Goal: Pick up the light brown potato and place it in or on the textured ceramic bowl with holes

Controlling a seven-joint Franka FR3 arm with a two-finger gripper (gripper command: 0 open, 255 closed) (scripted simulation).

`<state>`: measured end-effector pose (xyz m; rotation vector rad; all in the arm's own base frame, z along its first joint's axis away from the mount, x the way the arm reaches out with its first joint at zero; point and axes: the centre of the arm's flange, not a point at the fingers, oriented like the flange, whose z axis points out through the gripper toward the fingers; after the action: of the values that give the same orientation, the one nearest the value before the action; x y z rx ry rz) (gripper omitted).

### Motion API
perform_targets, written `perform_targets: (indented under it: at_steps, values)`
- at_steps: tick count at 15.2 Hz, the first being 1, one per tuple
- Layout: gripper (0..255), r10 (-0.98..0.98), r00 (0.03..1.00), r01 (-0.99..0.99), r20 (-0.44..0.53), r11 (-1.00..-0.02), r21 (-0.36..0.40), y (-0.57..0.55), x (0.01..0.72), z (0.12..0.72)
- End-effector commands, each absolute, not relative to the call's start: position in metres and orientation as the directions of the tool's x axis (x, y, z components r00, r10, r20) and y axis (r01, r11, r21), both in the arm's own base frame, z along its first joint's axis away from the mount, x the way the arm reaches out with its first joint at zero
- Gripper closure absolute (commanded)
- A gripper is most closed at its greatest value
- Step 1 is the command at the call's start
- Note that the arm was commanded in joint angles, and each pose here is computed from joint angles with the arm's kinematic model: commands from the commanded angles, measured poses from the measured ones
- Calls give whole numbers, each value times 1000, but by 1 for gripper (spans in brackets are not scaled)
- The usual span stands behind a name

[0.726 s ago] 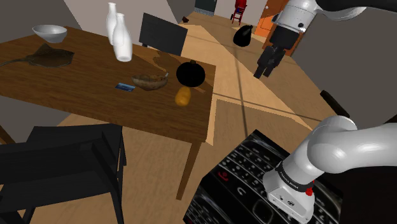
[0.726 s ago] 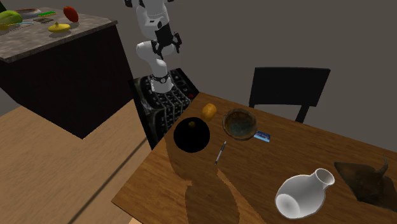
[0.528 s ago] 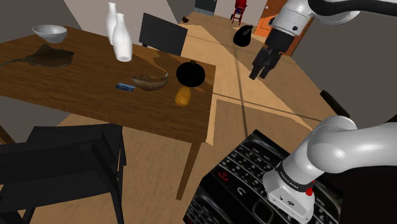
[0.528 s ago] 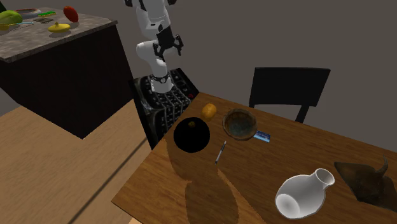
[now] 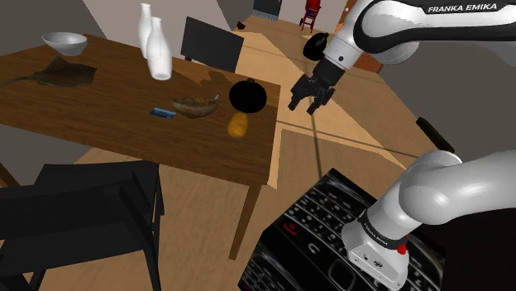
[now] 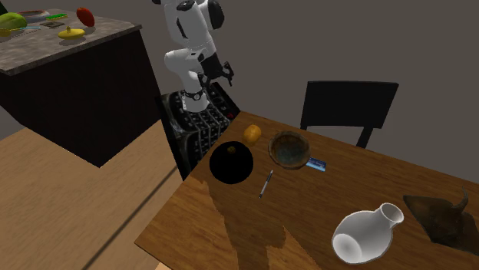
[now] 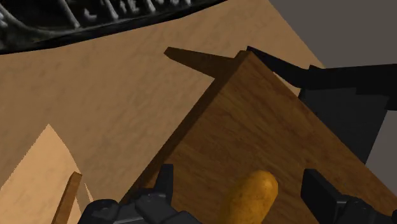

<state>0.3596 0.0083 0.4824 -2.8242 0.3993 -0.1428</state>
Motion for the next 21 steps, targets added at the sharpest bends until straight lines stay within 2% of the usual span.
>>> perform_targets:
  at_steps: [1, 8, 16, 21]
  values:
    - [0, -351, 934, -312, 69, -893, -323, 12, 373, 463]
    - [0, -554, 829, -474, 79, -770, -427, 21, 429, 405]
    - [0, -751, 658, -612, 60, -579, -538, 21, 498, 343]
    - [0, -759, 649, -617, 58, -569, -543, 28, 511, 322]
